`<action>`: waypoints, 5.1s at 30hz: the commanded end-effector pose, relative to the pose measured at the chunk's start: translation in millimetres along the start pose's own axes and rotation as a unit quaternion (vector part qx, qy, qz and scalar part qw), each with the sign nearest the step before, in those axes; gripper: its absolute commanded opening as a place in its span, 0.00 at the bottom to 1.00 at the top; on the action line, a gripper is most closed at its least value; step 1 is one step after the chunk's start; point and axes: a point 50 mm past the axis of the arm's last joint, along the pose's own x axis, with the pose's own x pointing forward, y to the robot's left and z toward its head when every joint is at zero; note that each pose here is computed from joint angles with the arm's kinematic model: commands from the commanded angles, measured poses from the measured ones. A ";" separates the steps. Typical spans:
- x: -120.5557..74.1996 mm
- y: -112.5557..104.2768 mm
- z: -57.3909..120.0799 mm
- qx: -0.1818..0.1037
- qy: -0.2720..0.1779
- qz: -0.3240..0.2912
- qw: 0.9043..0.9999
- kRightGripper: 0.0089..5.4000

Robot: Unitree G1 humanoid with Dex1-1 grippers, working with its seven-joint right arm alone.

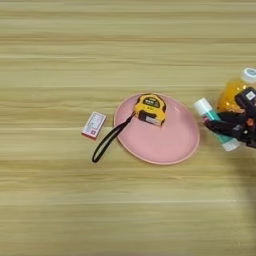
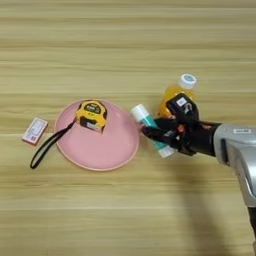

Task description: Move the objects on the table

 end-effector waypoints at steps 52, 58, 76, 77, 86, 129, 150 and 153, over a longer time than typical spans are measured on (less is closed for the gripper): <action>-5.1 -29.7 18.6 -0.041 -0.027 -0.077 0.996 0.82; -7.4 -15.1 29.2 -0.066 -0.039 -0.056 0.995 0.94; -15.0 27.1 73.8 -0.112 -0.137 -0.013 0.984 1.00; -12.9 28.7 76.5 -0.109 -0.146 -0.014 0.983 1.00; 8.6 32.7 82.7 -0.091 -0.164 -0.019 0.982 1.00; 103.9 26.7 83.7 -0.099 -0.108 0.035 0.989 1.00; 123.2 27.8 83.8 -0.099 -0.115 0.039 0.988 0.80; 123.5 27.9 83.7 -0.098 -0.116 0.039 0.988 0.80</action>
